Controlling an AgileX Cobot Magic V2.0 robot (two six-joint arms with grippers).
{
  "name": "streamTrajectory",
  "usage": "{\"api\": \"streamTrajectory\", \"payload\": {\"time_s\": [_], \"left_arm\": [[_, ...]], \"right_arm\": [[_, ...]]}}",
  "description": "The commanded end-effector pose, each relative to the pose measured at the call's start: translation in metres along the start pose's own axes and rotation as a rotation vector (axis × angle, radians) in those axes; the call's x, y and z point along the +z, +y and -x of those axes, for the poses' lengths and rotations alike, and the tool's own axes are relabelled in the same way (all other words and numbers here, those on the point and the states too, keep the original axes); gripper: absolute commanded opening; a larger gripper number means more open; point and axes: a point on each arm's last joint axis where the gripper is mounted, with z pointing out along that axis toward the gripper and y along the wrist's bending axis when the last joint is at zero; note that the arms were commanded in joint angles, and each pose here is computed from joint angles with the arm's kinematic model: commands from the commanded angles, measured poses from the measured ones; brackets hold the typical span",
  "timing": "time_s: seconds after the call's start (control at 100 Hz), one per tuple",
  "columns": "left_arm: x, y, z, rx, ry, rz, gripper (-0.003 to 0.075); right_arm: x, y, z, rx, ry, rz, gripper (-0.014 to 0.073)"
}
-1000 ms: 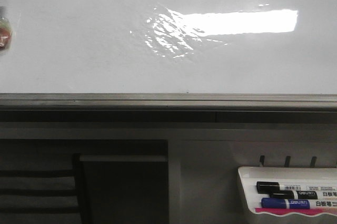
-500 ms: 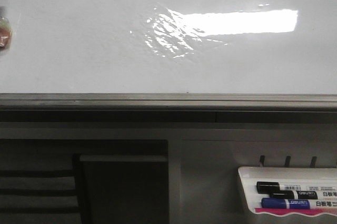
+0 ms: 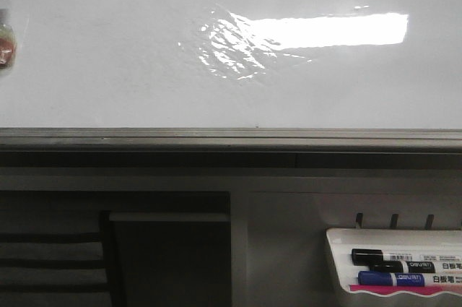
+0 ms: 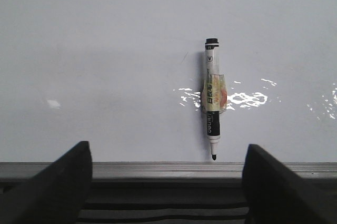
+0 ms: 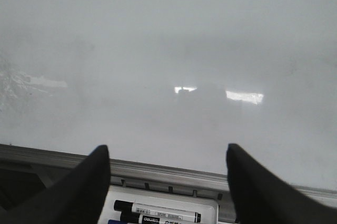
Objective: Write number 7 on whiteboard
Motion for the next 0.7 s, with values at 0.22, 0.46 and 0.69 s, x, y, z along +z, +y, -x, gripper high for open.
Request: {"api": "streamTrajectory", "payload": {"time_s": [0.22, 0.46, 0.69], "left_arm": [[-0.003, 0.0, 0.018, -0.009, -0.103, -0.001, 0.0566], [0.004, -0.003, 0.02, -0.077, -0.111, -0.039, 0.0566], [0.031, -0.006, 0.021, 0.03, 0.007, -0.06, 0.0566]], "right_arm": [[-0.003, -0.001, 0.017, 0.007, -0.103, -0.01, 0.0472], [-0.003, -0.001, 0.017, 0.007, -0.104, -0.01, 0.0472], [-0.003, -0.001, 0.017, 0.007, -0.105, -0.01, 0.0472]]}}
